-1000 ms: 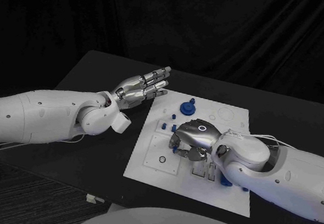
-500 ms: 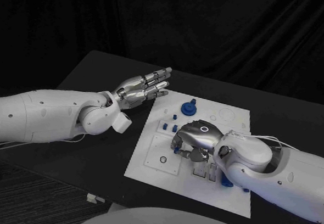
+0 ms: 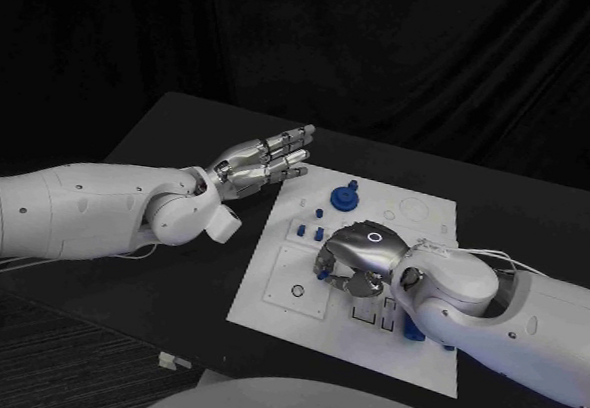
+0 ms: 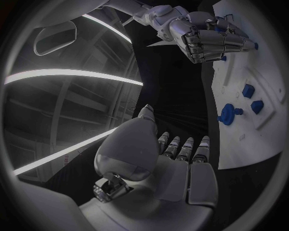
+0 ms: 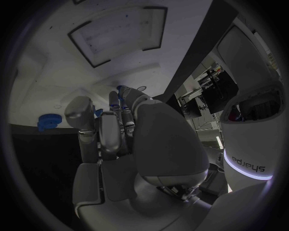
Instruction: Assemble the parts on the task board
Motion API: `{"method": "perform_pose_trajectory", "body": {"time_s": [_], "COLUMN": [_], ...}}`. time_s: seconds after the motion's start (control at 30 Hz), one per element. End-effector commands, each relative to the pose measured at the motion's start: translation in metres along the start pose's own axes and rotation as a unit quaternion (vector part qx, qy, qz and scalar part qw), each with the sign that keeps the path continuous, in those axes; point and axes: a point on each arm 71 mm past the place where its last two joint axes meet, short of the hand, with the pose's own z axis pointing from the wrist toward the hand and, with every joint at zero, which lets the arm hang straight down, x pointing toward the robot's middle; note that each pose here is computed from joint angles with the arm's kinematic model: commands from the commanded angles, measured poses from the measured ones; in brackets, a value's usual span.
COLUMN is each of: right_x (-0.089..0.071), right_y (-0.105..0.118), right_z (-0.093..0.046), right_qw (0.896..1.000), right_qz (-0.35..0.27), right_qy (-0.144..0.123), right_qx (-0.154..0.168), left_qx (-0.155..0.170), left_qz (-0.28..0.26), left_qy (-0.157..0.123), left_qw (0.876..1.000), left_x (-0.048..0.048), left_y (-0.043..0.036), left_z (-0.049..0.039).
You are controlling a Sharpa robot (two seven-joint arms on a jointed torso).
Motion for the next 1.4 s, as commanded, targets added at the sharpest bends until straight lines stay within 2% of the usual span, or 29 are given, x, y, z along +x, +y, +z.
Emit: {"method": "perform_pose_trajectory", "body": {"time_s": [0.03, 0.7, 0.9, 1.07, 1.17, 1.27, 1.4], "right_x": [0.002, 0.002, 0.001, -0.001, -0.003, -0.009, -0.020], "right_y": [0.000, -0.001, -0.002, -0.003, -0.006, -0.014, -0.027], "right_z": [0.000, 0.001, 0.001, -0.001, -0.005, -0.016, -0.030], "right_qw": [1.000, 1.000, 1.000, 1.000, 0.999, 0.998, 0.997], "right_qz": [-0.003, -0.003, -0.003, -0.003, -0.002, -0.004, 0.006], "right_qy": [0.007, 0.004, -0.003, -0.020, -0.037, -0.059, -0.072], "right_qx": [0.004, 0.004, 0.003, 0.002, 0.004, 0.016, 0.040], "left_qx": [0.003, -0.002, -0.004, -0.005, -0.006, -0.006, -0.006], "left_qz": [-0.008, -0.010, -0.010, -0.010, -0.010, -0.009, -0.008], "left_qy": [0.006, 0.009, 0.008, 0.007, 0.006, 0.004, 0.000], "left_qw": [1.000, 1.000, 1.000, 1.000, 1.000, 1.000, 1.000], "left_x": [0.0022, 0.0026, 0.0020, 0.0012, 0.0003, -0.0012, -0.0030], "left_y": [0.0004, 0.0030, 0.0036, 0.0039, 0.0039, 0.0038, 0.0033], "left_z": [0.0008, 0.0017, 0.0014, 0.0002, -0.0011, -0.0029, -0.0052]}}
